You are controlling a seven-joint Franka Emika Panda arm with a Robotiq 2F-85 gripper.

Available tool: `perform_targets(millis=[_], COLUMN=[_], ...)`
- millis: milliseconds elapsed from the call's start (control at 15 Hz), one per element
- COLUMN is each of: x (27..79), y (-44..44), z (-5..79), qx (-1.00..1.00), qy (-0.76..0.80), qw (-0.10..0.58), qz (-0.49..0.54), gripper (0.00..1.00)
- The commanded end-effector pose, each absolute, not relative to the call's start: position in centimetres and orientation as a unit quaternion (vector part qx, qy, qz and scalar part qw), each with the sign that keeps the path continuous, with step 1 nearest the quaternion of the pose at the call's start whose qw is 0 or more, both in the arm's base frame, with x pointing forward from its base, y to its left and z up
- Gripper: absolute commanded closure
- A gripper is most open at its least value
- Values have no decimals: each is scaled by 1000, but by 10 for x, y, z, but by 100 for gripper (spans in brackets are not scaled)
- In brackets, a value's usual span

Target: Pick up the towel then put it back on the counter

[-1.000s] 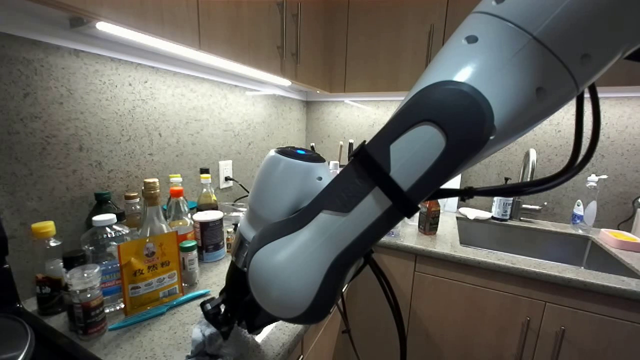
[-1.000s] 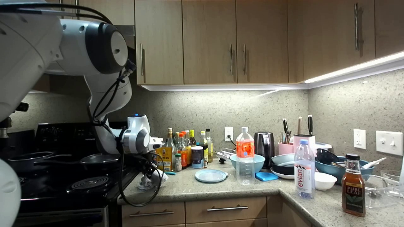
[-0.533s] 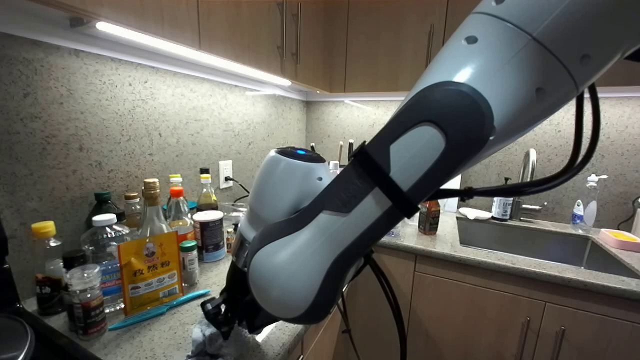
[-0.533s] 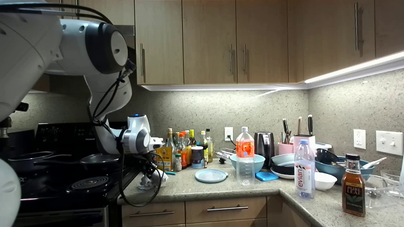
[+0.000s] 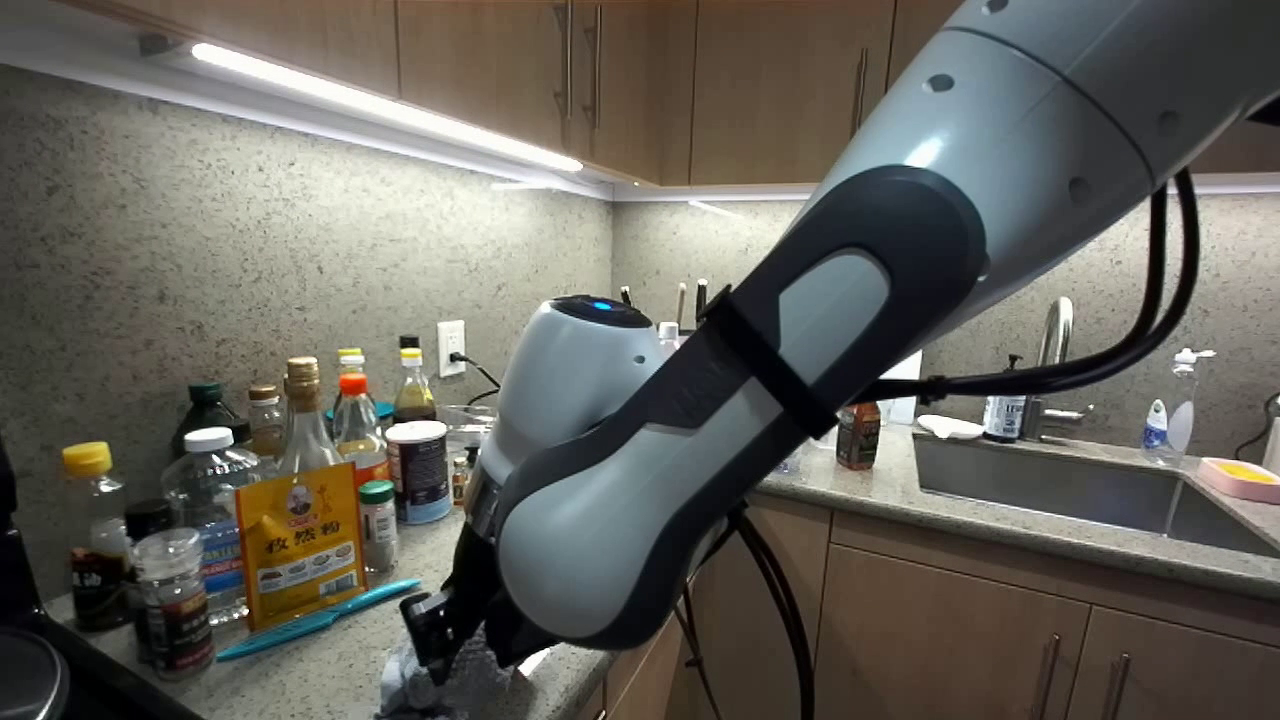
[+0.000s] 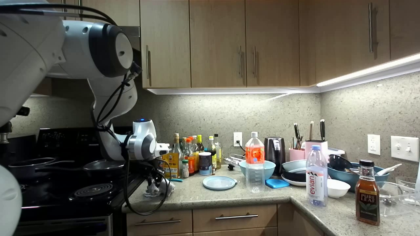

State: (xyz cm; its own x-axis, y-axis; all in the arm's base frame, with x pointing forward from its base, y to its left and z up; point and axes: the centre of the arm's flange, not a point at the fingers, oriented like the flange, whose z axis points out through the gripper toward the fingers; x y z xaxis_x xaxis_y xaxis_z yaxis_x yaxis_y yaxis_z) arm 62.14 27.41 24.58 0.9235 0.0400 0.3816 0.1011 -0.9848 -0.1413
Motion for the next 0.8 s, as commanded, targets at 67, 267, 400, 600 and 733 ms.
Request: perform_targets(millis=[67, 267, 400, 600, 733], x=[621, 621, 623, 625, 625], y=[274, 274, 271, 266, 265], z=[246, 244, 242, 240, 237], qx=[-977, -978, -978, -979, -979], qy=[-36, -34, -34, -32, -30], qw=[79, 58, 40, 15, 4], qz=[-192, -197, -202, -201, -202], gripper=[55, 28, 17, 1, 0])
